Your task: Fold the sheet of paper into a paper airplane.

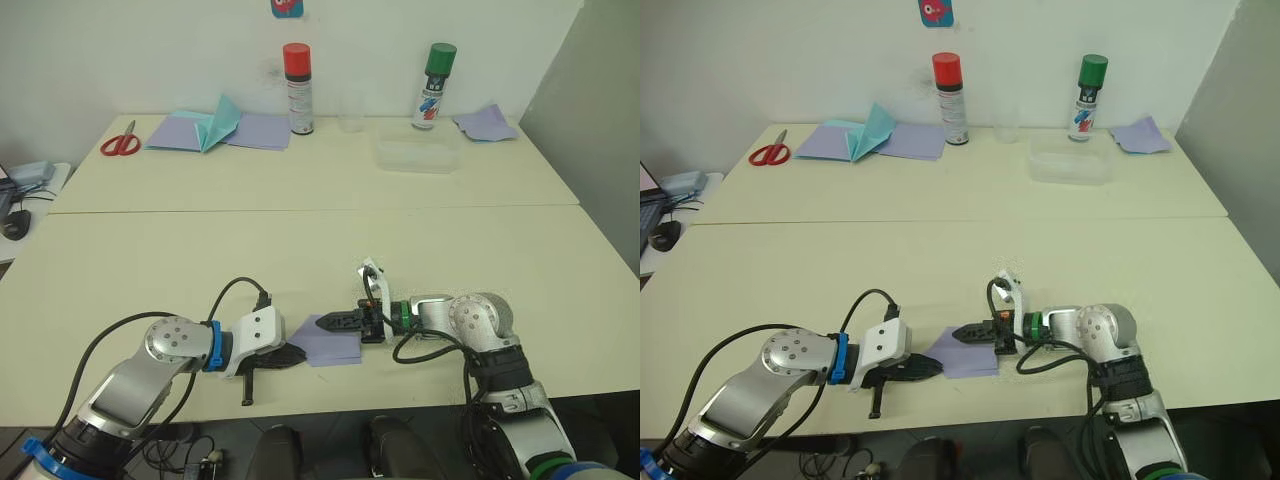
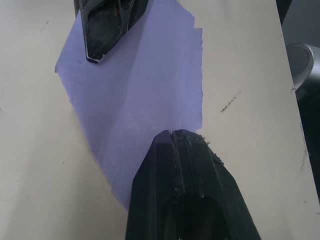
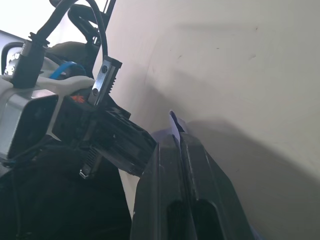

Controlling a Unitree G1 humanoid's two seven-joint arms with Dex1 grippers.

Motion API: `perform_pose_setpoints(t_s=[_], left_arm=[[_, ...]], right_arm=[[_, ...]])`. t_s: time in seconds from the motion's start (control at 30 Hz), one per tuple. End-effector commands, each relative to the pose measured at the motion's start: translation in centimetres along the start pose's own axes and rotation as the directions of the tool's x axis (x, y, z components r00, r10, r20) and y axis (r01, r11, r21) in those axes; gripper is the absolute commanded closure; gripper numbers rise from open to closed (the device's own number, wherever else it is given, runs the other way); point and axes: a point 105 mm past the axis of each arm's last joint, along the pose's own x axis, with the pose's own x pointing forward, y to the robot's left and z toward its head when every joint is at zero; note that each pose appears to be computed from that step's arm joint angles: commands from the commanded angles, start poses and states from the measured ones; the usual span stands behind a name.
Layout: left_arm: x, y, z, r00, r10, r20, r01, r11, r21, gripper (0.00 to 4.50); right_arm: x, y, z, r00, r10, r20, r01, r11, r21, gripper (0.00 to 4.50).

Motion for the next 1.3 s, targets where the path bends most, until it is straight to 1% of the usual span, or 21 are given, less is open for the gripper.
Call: perform_pose_setpoints(t_s=[0.03,0.1,0.2,0.27,0.4,0.53,0.7,0.8,0.9,1.03,1.13,1.2,1.3], left_arm=[[0.5,-1.3,-1.8,0.997,-0.053,-0.054,0.051,0.998,-0.049,4.5],[0.4,-1.3,-1.9,0.997,-0.054,-0.058,0.051,0.997,-0.05,4.5],[0.3,-1.2,-2.0,0.997,-0.051,-0.06,0.048,0.998,-0.05,4.5],[0.3,-1.0,-2.0,0.997,-0.046,-0.061,0.043,0.998,-0.054,4.5],[-0.2,-0.9,-2.1,0.998,-0.032,-0.058,0.028,0.997,-0.079,4.5],[-1.0,-0.6,-2.2,0.998,-0.012,-0.057,0.005,0.994,-0.112,4.5],[-1.9,-0.1,-2.2,0.998,0.017,-0.057,-0.026,0.988,-0.155,4.5],[-2.2,-0.2,-2.4,0.998,0.018,-0.066,-0.029,0.986,-0.166,4.5],[-2.3,-0.1,-2.5,0.997,0.025,-0.067,-0.036,0.983,-0.178,4.5],[-2.3,0.0,-2.6,0.997,0.029,-0.069,-0.041,0.983,-0.181,4.5],[-2.2,0.1,-2.5,0.997,0.03,-0.065,-0.042,0.982,-0.183,4.5],[-2.7,0.5,-1.9,0.998,0.041,-0.042,-0.049,0.98,-0.194,4.5],[-4.0,1.5,-0.3,0.998,0.063,0.03,-0.054,0.966,-0.252,4.5]], right_arm=[[0.1,1.2,0.2,0.999,0.05,0.001,-0.049,0.973,-0.225,4.47],[0.2,1.8,-0.1,0.996,0.084,-0.022,-0.087,0.936,-0.34,4.47],[0.3,2.0,0.0,0.995,0.102,-0.018,-0.1,0.902,-0.42,4.47],[0.4,2.2,0.0,0.994,0.109,-0.032,-0.11,0.855,-0.508,4.47],[0.4,2.3,-0.2,0.991,0.123,-0.052,-0.13,0.804,-0.58,4.47],[0.5,1.5,-1.1,0.989,0.102,-0.104,-0.145,0.721,-0.677,4.47],[0.5,1.2,-2.2,0.983,0.094,-0.155,-0.179,0.617,-0.766,4.47],[0.4,1.1,-2.8,0.981,0.09,-0.172,-0.192,0.598,-0.779,4.47],[0.5,0.4,-3.5,0.98,0.056,-0.193,-0.19,0.57,-0.8,4.47],[0.7,-0.3,-3.7,0.979,0.02,-0.202,-0.178,0.565,-0.806,4.47],[0.7,-1.1,-3.9,0.976,-0.026,-0.215,-0.168,0.537,-0.827,4.47],[0.6,-1.6,-4.0,0.974,-0.051,-0.222,-0.161,0.536,-0.829,4.47],[0.5,-2.0,-3.9,0.974,-0.066,-0.218,-0.148,0.542,-0.827,4.47]])
